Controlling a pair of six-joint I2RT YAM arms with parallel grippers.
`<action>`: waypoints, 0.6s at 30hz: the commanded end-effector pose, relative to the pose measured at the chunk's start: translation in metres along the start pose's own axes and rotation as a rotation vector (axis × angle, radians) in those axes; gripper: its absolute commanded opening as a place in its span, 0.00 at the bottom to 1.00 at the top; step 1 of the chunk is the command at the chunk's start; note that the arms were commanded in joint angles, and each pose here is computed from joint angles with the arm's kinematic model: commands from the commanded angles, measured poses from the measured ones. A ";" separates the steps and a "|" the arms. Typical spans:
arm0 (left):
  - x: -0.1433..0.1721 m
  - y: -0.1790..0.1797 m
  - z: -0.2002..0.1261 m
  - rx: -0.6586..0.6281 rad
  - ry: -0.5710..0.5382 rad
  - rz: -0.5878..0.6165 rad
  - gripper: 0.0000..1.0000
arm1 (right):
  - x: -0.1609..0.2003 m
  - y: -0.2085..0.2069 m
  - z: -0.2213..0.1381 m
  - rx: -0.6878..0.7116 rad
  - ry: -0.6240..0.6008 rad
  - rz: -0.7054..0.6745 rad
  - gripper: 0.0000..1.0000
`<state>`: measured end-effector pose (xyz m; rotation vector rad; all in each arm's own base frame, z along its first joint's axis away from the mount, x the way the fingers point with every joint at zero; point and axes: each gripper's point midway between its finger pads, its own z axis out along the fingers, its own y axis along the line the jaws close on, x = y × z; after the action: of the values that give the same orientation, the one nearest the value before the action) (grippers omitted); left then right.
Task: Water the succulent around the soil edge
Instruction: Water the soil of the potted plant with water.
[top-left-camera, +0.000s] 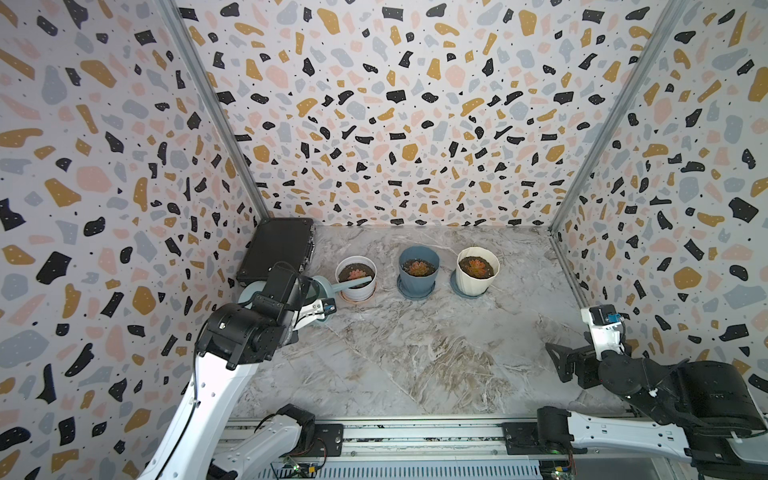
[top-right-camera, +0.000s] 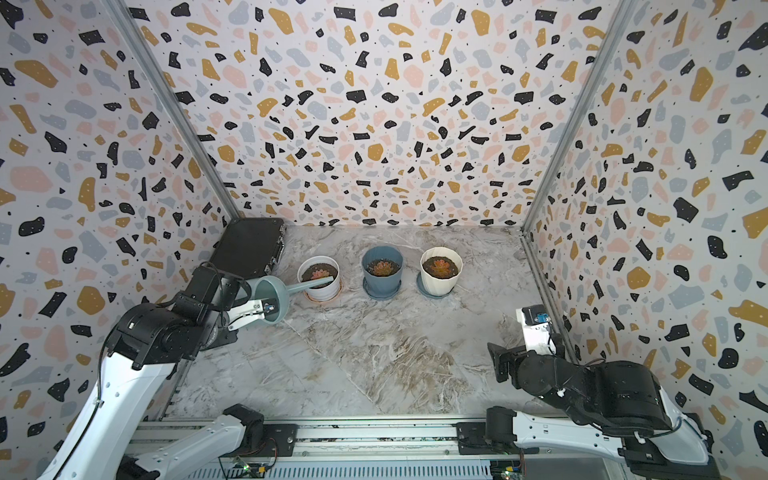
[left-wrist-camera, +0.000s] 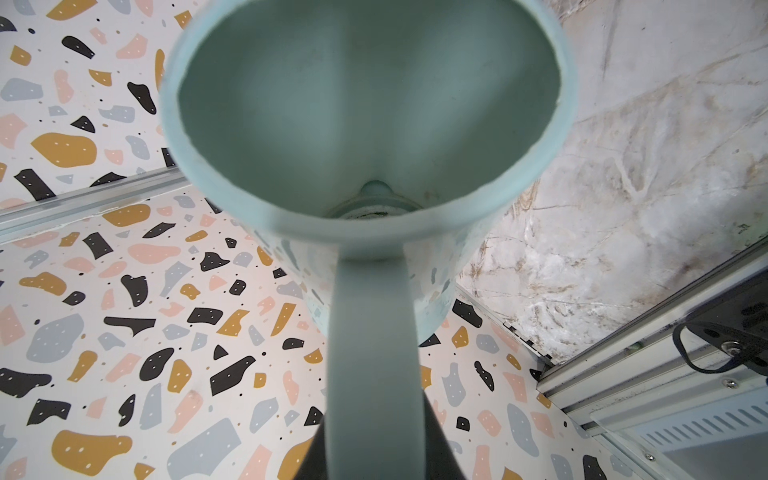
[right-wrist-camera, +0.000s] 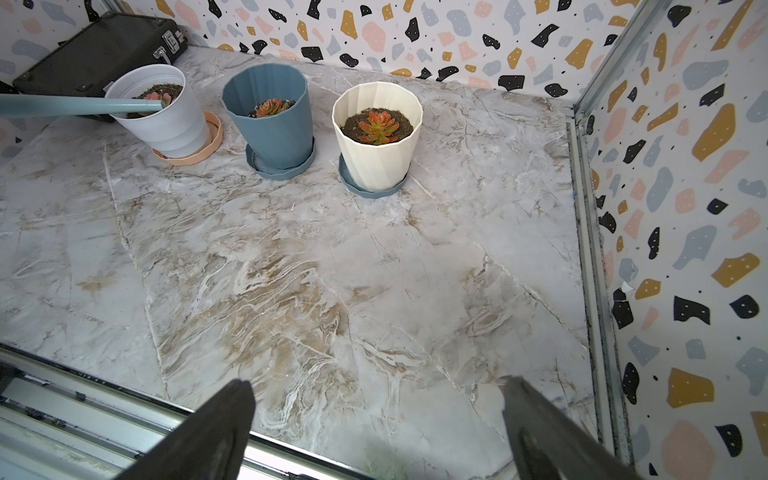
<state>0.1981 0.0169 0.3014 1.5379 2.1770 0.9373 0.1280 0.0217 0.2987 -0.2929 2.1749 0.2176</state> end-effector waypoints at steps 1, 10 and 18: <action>-0.001 0.022 -0.008 -0.090 -0.009 -0.031 0.00 | 0.024 -0.038 -0.003 0.130 0.085 -0.147 0.98; -0.004 0.029 -0.008 -0.104 -0.006 -0.029 0.00 | 0.024 -0.038 -0.003 0.132 0.081 -0.143 0.98; -0.006 0.035 -0.010 -0.115 -0.007 -0.026 0.00 | 0.024 -0.038 -0.003 0.134 0.079 -0.136 0.98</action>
<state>0.2094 0.0143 0.3092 1.5483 2.1511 0.9701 0.1284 0.0213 0.2987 -0.2755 2.1755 0.2229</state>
